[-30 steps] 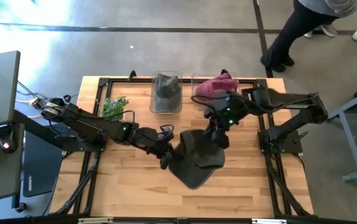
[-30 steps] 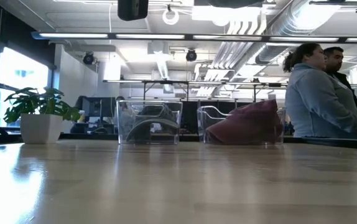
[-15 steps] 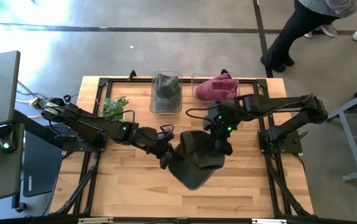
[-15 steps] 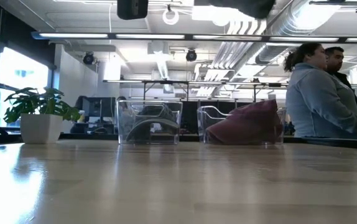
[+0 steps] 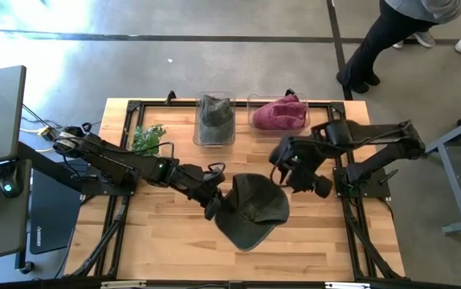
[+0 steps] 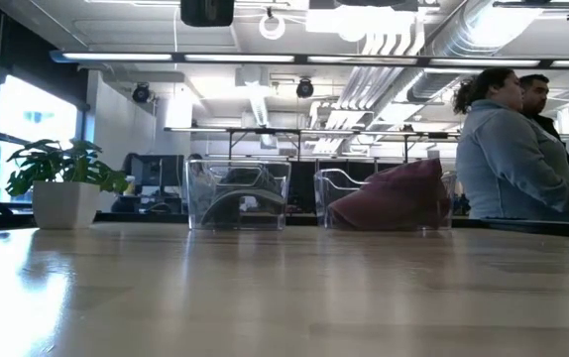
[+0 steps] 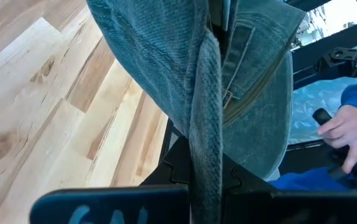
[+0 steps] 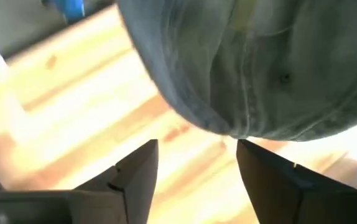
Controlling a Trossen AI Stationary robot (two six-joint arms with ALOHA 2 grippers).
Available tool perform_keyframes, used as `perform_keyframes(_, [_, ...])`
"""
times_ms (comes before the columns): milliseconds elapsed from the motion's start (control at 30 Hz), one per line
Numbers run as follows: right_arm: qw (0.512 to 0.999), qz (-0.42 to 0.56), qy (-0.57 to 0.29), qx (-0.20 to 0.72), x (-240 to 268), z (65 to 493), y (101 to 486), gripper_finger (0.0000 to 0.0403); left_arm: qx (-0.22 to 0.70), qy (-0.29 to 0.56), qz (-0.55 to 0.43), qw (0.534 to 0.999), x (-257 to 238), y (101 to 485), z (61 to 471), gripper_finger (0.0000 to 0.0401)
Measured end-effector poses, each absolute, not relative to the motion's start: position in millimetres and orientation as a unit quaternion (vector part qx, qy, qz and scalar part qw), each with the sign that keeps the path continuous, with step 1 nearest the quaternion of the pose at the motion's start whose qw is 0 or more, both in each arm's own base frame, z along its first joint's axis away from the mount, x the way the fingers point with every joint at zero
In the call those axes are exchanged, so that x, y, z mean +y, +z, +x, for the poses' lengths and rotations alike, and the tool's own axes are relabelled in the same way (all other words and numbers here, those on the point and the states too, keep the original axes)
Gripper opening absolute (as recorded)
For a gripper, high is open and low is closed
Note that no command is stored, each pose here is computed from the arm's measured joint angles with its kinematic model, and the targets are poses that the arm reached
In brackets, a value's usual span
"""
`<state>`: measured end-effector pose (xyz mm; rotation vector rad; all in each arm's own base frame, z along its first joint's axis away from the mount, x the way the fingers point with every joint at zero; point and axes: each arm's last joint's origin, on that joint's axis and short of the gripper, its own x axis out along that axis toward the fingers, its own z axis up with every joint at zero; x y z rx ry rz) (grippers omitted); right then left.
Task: Pick & Place hat
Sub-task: Put the black cap into the left transparent bin
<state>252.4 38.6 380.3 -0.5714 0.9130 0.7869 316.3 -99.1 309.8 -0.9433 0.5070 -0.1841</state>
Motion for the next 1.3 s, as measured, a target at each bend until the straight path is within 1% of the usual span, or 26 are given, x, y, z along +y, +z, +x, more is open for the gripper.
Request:
perform_keyframes(133, [0.759,-0.343,0.379,0.403,50,252,374,0.0226,0.241,-0.087,-0.449,0.856,-99,310,316,0.0])
perform_keyframes(233, [0.745,-0.388,0.39,0.379,61,251,372,0.0226,0.241,-0.085,-0.452,0.854,-99,310,316,0.0])
perform_keyframes(367, [0.725,-0.442,0.384,0.361,76,251,371,0.0218,0.241,-0.085,-0.453,0.854,-99,310,316,0.0])
perform_keyframes(467, [0.729,-0.467,0.369,0.338,85,253,374,0.0207,0.241,-0.085,-0.453,0.854,-99,310,316,0.0])
perform_keyframes(533, [0.736,-0.465,0.361,0.335,88,253,374,0.0198,0.241,-0.085,-0.452,0.855,-99,310,316,0.0])
perform_keyframes(633, [0.749,-0.441,0.355,0.344,89,255,373,0.0174,0.241,-0.086,-0.449,0.856,-99,310,316,0.0])
perform_keyframes(700, [0.754,-0.425,0.355,0.353,91,257,371,0.0147,0.241,-0.086,-0.448,0.857,-99,310,316,0.0])
perform_keyframes(767, [0.757,-0.409,0.361,0.361,93,259,368,0.0112,0.241,-0.088,-0.443,0.859,-99,310,316,0.0])
perform_keyframes(900, [0.759,-0.372,0.377,0.379,101,260,362,0.0026,0.241,-0.089,-0.434,0.863,-99,309,316,0.0])
perform_keyframes(933, [0.762,-0.361,0.378,0.382,103,259,362,0.0014,0.244,-0.087,-0.433,0.863,-99,309,316,0.0002])
perform_keyframes(967, [0.767,-0.347,0.378,0.385,105,259,362,0.0009,0.246,-0.084,-0.431,0.864,-99,308,316,0.0005])
perform_keyframes(1033, [0.784,-0.299,0.372,0.397,107,259,363,0.0013,0.254,-0.08,-0.413,0.871,-98,306,315,0.0017])
perform_keyframes(1100, [0.797,-0.228,0.381,0.41,108,258,363,0.0007,0.271,-0.072,-0.384,0.88,-96,302,314,0.004])
perform_keyframes(1200, [0.805,-0.139,0.378,0.436,108,259,363,0.0005,0.321,-0.037,-0.357,0.876,-83,290,311,0.0092])
perform_keyframes(1300, [0.807,-0.075,0.338,0.479,104,267,355,0.0003,0.39,-0.002,-0.327,0.861,-66,277,305,0.0149])
